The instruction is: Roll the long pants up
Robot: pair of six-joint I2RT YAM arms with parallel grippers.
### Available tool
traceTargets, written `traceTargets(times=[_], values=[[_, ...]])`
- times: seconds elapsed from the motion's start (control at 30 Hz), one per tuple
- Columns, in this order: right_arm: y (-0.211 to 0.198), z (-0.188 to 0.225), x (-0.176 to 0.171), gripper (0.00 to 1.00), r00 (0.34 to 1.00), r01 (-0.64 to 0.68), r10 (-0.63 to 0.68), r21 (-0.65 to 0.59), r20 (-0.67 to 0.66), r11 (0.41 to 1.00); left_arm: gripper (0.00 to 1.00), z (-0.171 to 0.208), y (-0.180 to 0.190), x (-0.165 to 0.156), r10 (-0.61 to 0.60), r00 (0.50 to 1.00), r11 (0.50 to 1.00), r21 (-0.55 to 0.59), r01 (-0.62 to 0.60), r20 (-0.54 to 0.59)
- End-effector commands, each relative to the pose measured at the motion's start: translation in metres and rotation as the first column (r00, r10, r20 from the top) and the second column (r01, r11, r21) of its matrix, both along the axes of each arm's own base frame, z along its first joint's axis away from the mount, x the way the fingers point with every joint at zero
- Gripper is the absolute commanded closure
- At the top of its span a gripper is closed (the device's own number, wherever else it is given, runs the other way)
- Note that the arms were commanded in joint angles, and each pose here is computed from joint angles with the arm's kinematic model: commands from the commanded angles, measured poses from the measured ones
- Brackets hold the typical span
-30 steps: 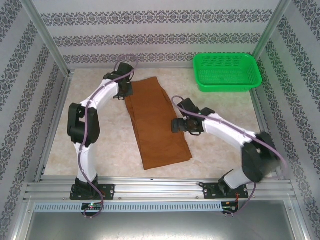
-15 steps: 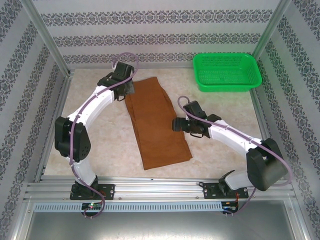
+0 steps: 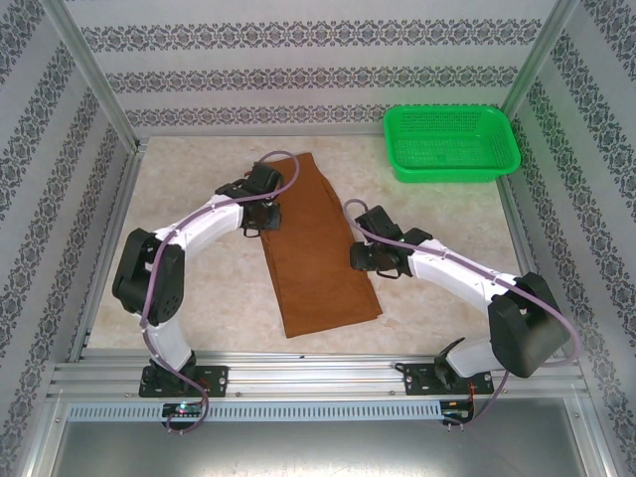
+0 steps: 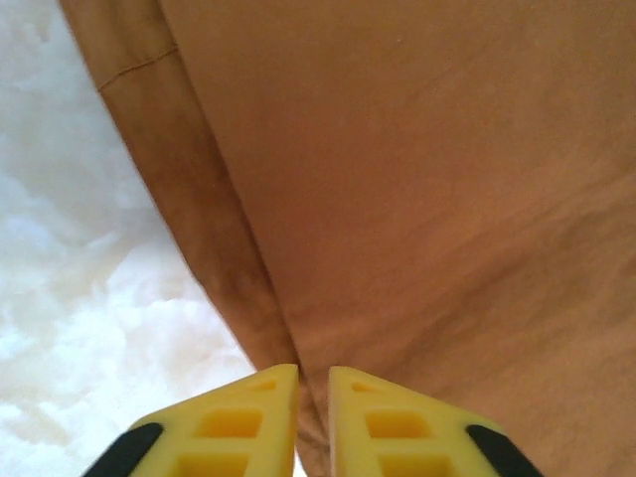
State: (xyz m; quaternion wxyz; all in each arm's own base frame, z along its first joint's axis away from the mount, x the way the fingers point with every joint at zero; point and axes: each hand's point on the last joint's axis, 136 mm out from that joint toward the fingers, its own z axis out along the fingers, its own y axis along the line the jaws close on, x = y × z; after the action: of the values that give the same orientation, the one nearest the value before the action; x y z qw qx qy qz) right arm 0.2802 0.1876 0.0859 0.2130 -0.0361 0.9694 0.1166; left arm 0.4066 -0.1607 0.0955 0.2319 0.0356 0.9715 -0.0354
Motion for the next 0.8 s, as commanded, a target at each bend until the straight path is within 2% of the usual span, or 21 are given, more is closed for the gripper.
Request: traceTargets(times=[0.0, 0.33, 0.53, 0.57, 0.67, 0.7, 0.77], values=[[0.001, 0.011, 0.006, 1.00, 0.999, 0.005, -0.004, -0.034, 0.041, 0.999, 0.89, -0.008, -0.021, 0.022, -0.035, 0.999, 0.999, -0.039, 0.035, 0.000], [0.018, -0.015, -0.004, 1.00, 0.999, -0.028, 0.024, -0.076, -0.045, 0.997, 0.96, -0.079, -0.059, 0.067, -0.118, 0.977, 0.993, -0.028, 0.115, -0.178], [0.011, -0.015, -0.006, 1.00, 0.999, 0.002, -0.005, -0.094, -0.034, 0.996, 0.95, -0.080, -0.066, 0.097, -0.105, 0.979, 0.994, 0.008, 0.108, -0.172], [0.008, -0.014, -0.007, 0.89, 0.999, 0.008, -0.012, -0.105, -0.032, 0.994, 0.93, -0.072, -0.062, 0.100, -0.090, 0.985, 0.995, 0.027, 0.095, -0.148], [-0.001, -0.009, -0.011, 0.33, 0.999, 0.018, -0.022, -0.123, -0.029, 0.992, 0.76, -0.042, -0.045, 0.099, -0.048, 0.998, 0.994, 0.097, 0.051, -0.035], [-0.006, -0.007, -0.012, 0.24, 0.999, 0.027, -0.030, -0.131, -0.027, 0.991, 0.71, -0.033, -0.039, 0.092, -0.050, 0.999, 0.992, 0.119, 0.050, 0.001], [-0.016, -0.005, -0.015, 0.12, 0.998, 0.046, -0.050, -0.132, -0.026, 0.990, 0.64, -0.012, -0.031, 0.073, -0.078, 0.995, 0.985, 0.158, 0.067, 0.064]])
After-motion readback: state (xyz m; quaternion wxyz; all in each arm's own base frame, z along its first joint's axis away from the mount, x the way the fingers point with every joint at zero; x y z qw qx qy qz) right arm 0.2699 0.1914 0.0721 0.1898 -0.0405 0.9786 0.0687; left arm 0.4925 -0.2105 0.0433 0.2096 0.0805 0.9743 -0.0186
